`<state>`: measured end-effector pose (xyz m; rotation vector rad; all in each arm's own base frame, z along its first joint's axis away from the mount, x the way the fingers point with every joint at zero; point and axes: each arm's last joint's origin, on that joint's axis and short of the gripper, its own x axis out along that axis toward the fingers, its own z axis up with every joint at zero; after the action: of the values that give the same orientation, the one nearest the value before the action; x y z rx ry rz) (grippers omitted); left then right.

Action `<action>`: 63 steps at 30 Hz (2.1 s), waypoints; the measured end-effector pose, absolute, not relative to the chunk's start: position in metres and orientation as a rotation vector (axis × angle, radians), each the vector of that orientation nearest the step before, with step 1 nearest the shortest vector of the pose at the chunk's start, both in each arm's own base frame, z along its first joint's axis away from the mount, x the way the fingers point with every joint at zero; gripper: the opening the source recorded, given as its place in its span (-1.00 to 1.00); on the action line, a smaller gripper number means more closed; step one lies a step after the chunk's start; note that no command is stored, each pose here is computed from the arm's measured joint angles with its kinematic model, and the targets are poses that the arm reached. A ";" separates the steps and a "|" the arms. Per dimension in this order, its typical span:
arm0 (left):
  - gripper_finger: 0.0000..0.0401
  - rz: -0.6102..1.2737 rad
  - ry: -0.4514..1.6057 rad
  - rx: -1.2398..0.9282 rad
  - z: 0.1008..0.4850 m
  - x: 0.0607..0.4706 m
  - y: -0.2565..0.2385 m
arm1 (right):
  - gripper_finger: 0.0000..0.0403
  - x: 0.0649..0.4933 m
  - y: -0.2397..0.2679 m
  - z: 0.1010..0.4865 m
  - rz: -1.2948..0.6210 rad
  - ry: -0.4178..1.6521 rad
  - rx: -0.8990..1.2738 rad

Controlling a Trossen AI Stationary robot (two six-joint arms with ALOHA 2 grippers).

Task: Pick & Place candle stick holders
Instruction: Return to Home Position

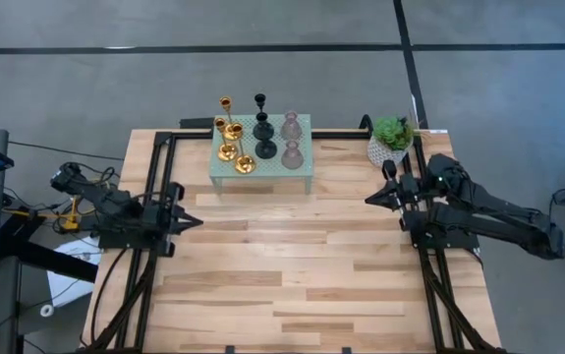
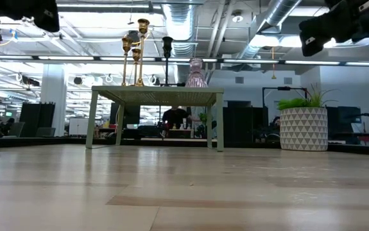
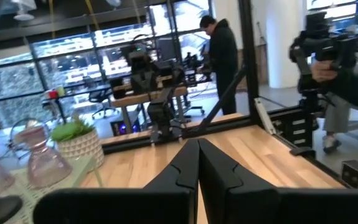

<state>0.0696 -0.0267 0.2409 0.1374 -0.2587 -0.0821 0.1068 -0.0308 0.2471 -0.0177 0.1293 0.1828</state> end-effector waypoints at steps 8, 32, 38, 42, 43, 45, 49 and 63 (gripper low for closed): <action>-0.98 -0.079 -0.243 0.138 0.239 0.069 -0.027 | -1.00 0.095 -0.025 0.256 0.178 0.040 -0.080; -0.97 -0.081 -0.240 0.140 0.239 0.069 -0.027 | -1.00 0.077 -0.019 0.225 0.139 -0.242 -0.125; -0.98 -0.081 -0.236 0.145 0.239 0.069 -0.027 | -1.00 0.084 -0.022 0.206 0.123 -0.268 -0.084; -0.97 -0.080 -0.236 0.149 0.239 0.069 -0.027 | -1.00 0.087 -0.024 0.194 0.119 -0.252 -0.046; -0.97 -0.080 -0.236 0.149 0.239 0.069 -0.027 | -1.00 0.087 -0.024 0.192 0.116 -0.251 -0.041; -0.97 -0.080 -0.236 0.149 0.239 0.069 -0.027 | -1.00 0.088 -0.025 0.191 0.081 -0.247 -0.031; -0.98 -0.080 -0.236 0.149 0.239 0.069 -0.027 | -1.00 0.088 -0.027 0.192 0.019 -0.261 -0.038; -0.96 -0.081 -0.235 0.150 0.239 0.069 -0.027 | -1.00 0.089 -0.030 0.185 -0.059 -0.201 -0.004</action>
<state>0.0694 -0.0270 0.2386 0.1500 -0.2348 -0.0805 0.0891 -0.0298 0.1854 -0.0045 -0.2006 -0.0594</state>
